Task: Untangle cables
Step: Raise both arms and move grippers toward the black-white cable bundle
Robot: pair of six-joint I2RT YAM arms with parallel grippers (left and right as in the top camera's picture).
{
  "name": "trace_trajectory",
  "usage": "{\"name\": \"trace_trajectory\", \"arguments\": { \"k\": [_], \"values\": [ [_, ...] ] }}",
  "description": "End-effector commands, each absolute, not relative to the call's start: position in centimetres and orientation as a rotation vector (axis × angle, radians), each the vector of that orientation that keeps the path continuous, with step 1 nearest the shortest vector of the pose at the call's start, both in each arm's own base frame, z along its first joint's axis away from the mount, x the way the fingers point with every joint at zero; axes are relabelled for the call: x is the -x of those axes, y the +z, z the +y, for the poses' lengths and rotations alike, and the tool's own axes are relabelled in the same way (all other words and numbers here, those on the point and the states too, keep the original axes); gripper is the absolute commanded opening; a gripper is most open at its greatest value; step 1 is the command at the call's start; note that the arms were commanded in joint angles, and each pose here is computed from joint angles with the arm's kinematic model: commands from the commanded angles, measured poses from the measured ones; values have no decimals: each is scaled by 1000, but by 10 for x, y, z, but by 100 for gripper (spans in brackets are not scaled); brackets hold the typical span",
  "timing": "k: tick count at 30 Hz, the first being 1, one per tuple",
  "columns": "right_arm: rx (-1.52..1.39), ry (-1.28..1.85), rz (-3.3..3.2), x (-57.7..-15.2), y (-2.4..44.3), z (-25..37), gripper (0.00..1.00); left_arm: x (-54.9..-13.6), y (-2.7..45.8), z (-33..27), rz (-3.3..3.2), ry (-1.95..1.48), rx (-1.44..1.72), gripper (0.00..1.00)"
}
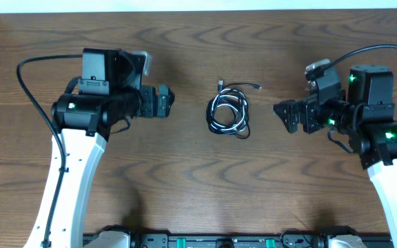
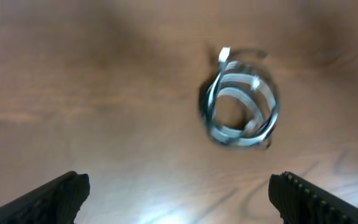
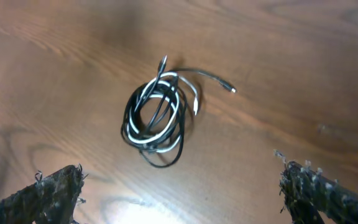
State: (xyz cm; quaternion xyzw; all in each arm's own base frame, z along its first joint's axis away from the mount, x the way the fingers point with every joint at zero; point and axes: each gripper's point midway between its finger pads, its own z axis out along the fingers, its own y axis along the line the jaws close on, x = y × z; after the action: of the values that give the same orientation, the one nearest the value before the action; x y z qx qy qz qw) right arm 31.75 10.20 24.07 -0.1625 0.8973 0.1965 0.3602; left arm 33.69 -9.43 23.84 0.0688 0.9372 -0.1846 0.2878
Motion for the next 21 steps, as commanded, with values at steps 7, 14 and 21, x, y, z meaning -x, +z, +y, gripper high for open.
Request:
{"name": "trace_trajectory", "arguments": {
  "k": [7, 14, 21],
  "values": [
    [281, 481, 2314, -350, 236, 96, 99, -382, 216, -126, 2499, -635, -77, 94],
    [242, 501, 2356, -354, 224, 97, 99, -402, 184, -163, 2531, -683, -85, 87],
    [154, 554, 2427, -355, 208, 99, 98, -411, 154, -189, 2572, -694, -102, 87]
  ]
}}
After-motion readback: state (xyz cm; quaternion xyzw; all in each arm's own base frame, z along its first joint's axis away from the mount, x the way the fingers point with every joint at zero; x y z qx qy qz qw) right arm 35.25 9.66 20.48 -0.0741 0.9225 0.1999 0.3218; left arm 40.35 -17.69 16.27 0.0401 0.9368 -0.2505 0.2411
